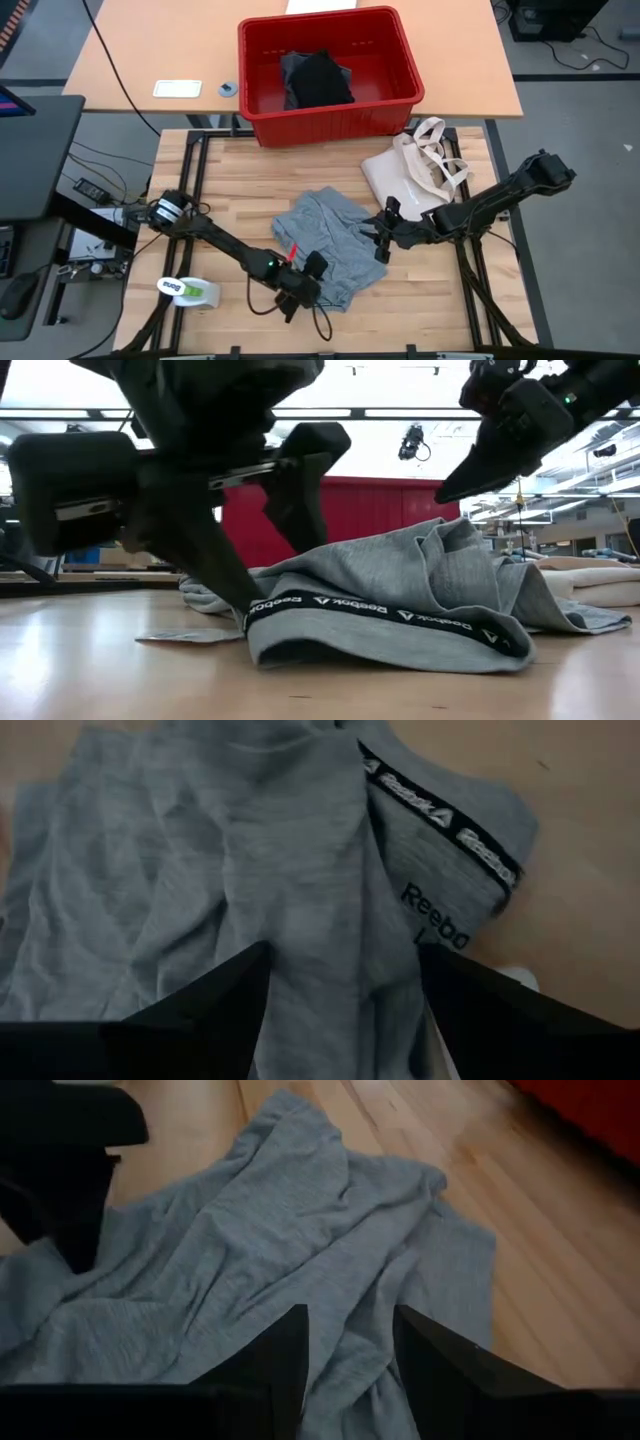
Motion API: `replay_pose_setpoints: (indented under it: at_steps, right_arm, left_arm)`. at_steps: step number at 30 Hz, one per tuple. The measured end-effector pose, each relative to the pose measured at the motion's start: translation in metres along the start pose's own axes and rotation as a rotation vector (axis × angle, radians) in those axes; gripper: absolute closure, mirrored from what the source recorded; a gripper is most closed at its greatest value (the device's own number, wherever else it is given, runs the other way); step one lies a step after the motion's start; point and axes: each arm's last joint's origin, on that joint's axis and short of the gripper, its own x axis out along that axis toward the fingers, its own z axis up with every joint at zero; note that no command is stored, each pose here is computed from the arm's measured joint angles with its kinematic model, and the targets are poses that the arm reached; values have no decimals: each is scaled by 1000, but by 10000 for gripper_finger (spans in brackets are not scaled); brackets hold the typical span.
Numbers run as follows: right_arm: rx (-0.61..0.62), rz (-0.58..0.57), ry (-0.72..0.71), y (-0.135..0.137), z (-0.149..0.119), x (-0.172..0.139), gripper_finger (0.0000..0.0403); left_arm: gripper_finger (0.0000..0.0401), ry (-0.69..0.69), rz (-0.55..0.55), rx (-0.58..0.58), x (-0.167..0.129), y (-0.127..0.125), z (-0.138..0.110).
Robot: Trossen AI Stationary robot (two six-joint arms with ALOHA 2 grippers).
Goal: Fold Laundry from Bin
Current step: Fold the gray shirt
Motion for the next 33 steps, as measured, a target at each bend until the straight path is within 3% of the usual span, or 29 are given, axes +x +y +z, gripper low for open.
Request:
replay_pose_setpoints:
  at_steps: [4, 7, 10, 14, 15, 23, 28, 33]
  right_arm:
    - [31, 11, -13, -2, -9, 2, 247]
    - [44, 35, -24, -2, -12, 3, 247]
    - [41, 59, -29, 2, -12, 1, 247]
    - [22, 68, -50, 7, -12, -2, 247]
    - [20, 73, -53, 8, -12, -2, 247]
    - [1, 80, -88, 16, -13, -8, 250]
    - [-10, 104, -106, 22, -13, -12, 250]
    - [-22, 153, -126, 27, -11, -14, 250]
  left_arm:
    - [133, 15, -12, -10, 6, 1, -4]
    - [160, 12, -14, -51, 6, 2, -4]
    - [232, 21, -25, -74, 7, -1, -5]
    - [368, 23, -31, -130, 4, -4, -3]
    - [381, 25, -32, -150, 3, -4, -3]
    - [395, 16, -25, -309, -33, 11, -2]
    - [397, -131, 25, -455, -65, 26, -11]
    - [397, -376, 47, -668, -78, 17, -54]
